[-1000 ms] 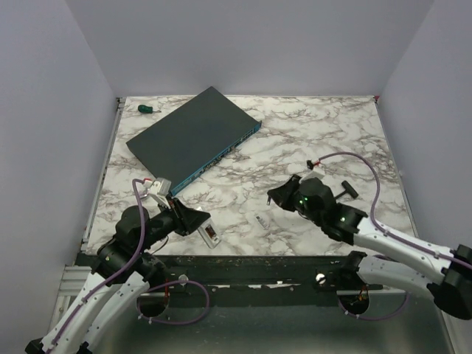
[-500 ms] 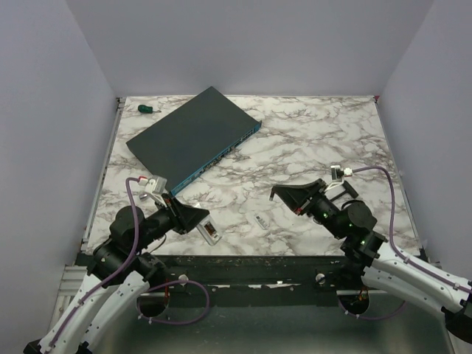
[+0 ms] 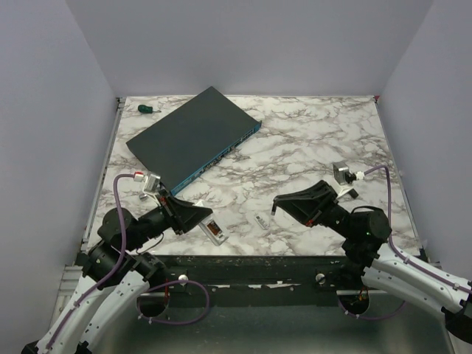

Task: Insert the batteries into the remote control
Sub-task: Adjust the battery at the center of the board.

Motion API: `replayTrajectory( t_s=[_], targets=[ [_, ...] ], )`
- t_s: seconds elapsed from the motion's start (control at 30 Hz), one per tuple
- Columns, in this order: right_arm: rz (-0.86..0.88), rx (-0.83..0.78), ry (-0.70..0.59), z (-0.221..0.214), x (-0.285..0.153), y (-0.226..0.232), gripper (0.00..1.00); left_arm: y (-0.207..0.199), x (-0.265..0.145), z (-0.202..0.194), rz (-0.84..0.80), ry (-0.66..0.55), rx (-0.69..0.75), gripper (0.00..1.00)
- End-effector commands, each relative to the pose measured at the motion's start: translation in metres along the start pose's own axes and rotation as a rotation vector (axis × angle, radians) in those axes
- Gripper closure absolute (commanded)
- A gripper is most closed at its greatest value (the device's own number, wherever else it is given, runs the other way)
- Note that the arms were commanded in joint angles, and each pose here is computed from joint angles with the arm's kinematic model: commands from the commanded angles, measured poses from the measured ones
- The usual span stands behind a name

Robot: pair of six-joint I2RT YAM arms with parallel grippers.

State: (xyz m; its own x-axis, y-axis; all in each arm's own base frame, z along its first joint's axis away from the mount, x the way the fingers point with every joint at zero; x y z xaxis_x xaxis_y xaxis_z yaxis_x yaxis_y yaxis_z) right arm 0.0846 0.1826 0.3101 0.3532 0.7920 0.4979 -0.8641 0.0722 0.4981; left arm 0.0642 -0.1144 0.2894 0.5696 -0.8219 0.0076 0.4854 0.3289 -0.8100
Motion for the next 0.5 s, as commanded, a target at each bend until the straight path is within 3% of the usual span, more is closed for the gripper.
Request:
replayTrajectory(
  t_s=[0.0, 0.47],
  targets=[
    [0.188, -0.008, -0.012, 0.010, -0.002, 0.025, 0.99, -0.028, -0.004, 0.009, -0.163, 0.001, 0.018, 1.00],
    [0.468, -0.138, 0.084, -0.002, -0.013, 0.039, 0.99, -0.044, -0.006, 0.011, -0.309, 0.021, 0.069, 1.00]
  ],
)
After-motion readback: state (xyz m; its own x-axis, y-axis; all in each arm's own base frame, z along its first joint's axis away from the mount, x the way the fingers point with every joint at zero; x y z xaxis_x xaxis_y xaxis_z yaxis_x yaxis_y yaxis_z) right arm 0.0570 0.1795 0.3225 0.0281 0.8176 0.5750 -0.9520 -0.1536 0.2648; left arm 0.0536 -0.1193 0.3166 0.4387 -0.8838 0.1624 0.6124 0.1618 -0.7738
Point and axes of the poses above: each gripper's point midway between its finger pads, its own x axis out along the fingers, its own y axis along the line the jaws close on, z = x × y, the point moved 9 cm from there along -x, back along the fingers, and after that the axes turned 8 degrees about -x, right-handed, at the moved point
